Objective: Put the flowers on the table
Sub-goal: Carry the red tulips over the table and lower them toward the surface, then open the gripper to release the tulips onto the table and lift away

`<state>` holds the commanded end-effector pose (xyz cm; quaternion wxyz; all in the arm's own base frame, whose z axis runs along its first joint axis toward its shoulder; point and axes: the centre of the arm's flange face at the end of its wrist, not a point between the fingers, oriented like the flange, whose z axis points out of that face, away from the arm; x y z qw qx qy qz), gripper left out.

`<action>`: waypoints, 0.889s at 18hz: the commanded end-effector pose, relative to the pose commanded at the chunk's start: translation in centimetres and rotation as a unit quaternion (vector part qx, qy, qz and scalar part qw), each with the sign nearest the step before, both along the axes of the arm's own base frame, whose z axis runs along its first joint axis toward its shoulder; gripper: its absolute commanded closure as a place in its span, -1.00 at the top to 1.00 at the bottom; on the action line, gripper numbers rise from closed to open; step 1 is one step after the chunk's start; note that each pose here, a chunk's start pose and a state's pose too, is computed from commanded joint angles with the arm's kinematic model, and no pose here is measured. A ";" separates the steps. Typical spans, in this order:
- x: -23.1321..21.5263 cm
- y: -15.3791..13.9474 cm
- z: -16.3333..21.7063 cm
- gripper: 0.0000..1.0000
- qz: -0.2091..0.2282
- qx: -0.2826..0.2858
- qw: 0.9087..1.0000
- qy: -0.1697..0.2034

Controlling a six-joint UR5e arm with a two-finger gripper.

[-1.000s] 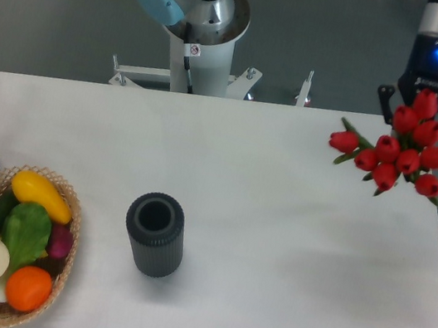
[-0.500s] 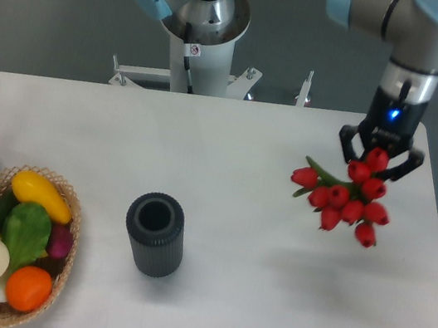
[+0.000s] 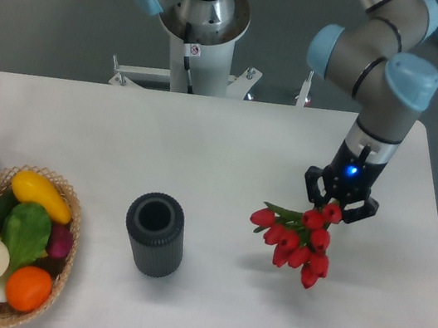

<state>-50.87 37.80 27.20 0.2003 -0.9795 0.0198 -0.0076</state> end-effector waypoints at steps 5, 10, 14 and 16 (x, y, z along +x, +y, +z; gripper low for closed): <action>0.8 2.1 -2.6 -0.49 -0.019 -0.008 1.000 -0.016; 0.9 2.4 -3.6 -0.35 -0.020 -0.011 0.999 -0.025; 0.7 2.3 -3.2 0.50 -0.021 -0.008 1.000 -0.020; 0.8 2.3 -3.0 0.94 -0.020 -0.008 1.000 -0.019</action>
